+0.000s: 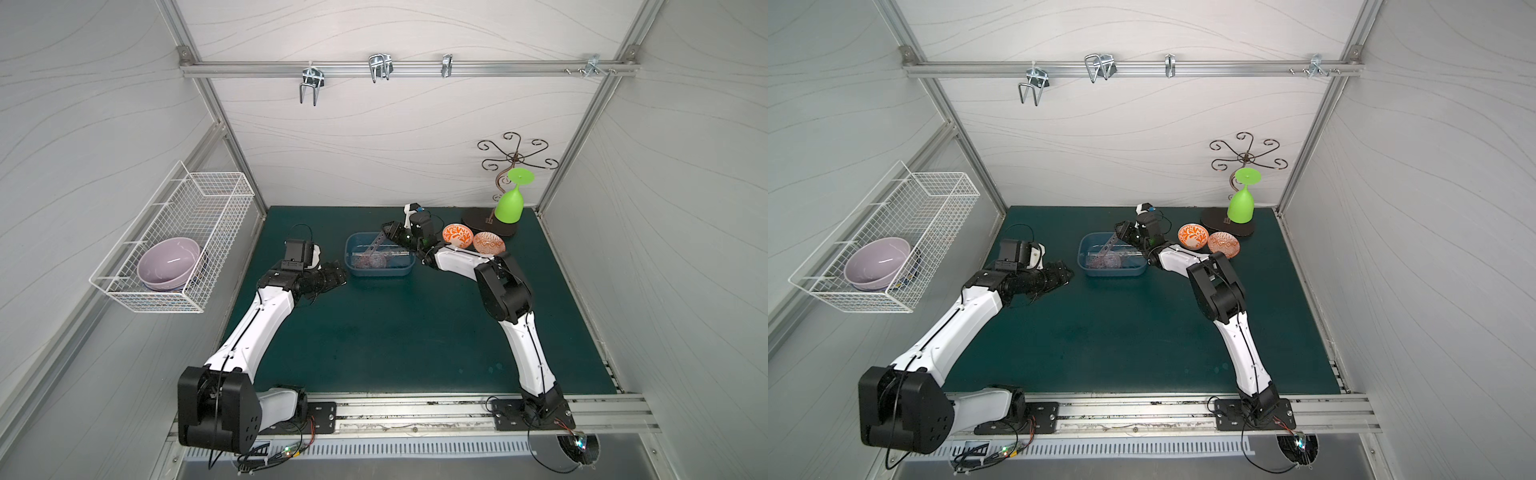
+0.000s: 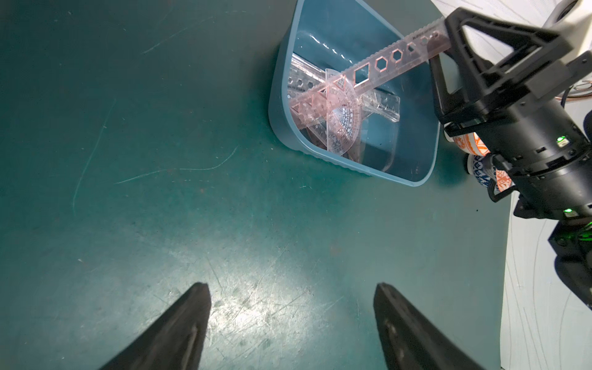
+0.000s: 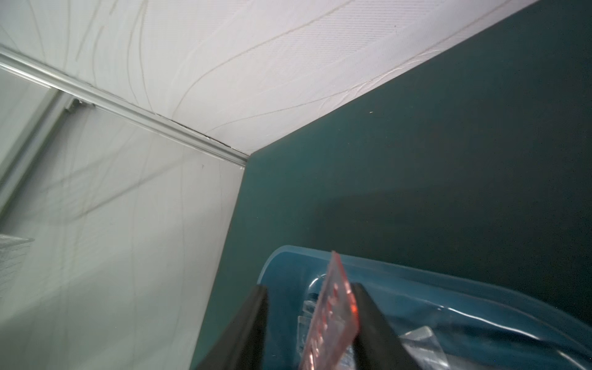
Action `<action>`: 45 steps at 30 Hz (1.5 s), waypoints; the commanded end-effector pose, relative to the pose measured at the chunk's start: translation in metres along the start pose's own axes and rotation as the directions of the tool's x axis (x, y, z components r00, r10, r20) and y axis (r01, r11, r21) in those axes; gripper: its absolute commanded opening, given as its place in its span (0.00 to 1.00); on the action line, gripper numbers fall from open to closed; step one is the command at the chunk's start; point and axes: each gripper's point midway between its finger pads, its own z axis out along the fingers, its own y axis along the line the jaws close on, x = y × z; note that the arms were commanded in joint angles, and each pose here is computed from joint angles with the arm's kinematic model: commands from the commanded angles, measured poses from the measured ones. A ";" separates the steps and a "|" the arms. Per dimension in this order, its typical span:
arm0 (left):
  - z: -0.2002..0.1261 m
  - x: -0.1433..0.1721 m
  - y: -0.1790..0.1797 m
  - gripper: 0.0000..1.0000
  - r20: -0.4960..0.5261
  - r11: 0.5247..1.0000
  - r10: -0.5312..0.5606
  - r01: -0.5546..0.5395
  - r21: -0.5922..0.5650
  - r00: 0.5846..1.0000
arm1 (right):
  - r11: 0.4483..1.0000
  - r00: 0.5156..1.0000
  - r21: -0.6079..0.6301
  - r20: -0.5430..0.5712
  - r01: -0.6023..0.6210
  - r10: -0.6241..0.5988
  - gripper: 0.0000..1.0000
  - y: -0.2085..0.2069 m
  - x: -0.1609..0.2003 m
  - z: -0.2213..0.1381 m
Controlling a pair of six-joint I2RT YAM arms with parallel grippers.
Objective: Put the scattered rulers into the storage box
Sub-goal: Place the ruler in the storage box, then reset both arms
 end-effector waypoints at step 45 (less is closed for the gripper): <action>0.070 -0.082 0.103 1.00 0.528 0.902 0.428 -0.306 -0.305 0.733 | 0.569 0.842 0.743 0.012 0.353 -0.539 0.99 -0.246 -0.028 -0.337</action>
